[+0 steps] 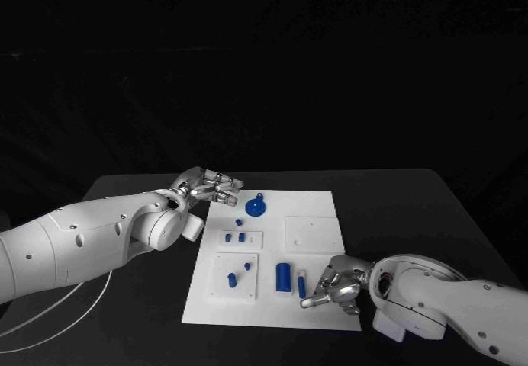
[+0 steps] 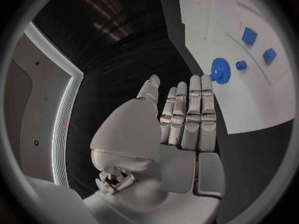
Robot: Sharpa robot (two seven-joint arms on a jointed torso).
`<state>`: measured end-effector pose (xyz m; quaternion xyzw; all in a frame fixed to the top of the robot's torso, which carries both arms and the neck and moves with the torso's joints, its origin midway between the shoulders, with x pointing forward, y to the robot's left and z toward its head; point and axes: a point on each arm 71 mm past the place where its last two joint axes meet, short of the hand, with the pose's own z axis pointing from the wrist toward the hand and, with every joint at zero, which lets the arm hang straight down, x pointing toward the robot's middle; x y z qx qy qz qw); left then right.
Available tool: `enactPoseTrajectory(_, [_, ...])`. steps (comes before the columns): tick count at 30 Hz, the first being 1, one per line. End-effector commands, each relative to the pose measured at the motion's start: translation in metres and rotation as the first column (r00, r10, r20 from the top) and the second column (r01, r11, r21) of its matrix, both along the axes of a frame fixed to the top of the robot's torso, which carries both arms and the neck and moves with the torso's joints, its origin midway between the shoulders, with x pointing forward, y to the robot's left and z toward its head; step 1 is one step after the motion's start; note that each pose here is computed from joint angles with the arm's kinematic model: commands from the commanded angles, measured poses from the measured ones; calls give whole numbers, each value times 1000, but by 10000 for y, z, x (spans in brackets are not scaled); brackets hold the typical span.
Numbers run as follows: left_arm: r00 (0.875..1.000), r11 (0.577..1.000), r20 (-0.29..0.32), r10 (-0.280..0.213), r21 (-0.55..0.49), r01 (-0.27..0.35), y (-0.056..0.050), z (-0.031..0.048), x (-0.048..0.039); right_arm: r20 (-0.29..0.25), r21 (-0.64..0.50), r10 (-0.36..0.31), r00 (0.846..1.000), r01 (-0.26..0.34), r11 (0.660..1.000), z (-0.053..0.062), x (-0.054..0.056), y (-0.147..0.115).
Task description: Assemble the parts on the task board
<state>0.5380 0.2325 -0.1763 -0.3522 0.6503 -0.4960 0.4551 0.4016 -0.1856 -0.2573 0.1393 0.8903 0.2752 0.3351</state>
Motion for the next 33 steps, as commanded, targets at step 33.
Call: enactPoseTrajectory(33, [1000, 1000, 1, -17, 5, 17, 14, 5, -13, 88, -76, -119, 989, 126, 989, -3, 81, -21])
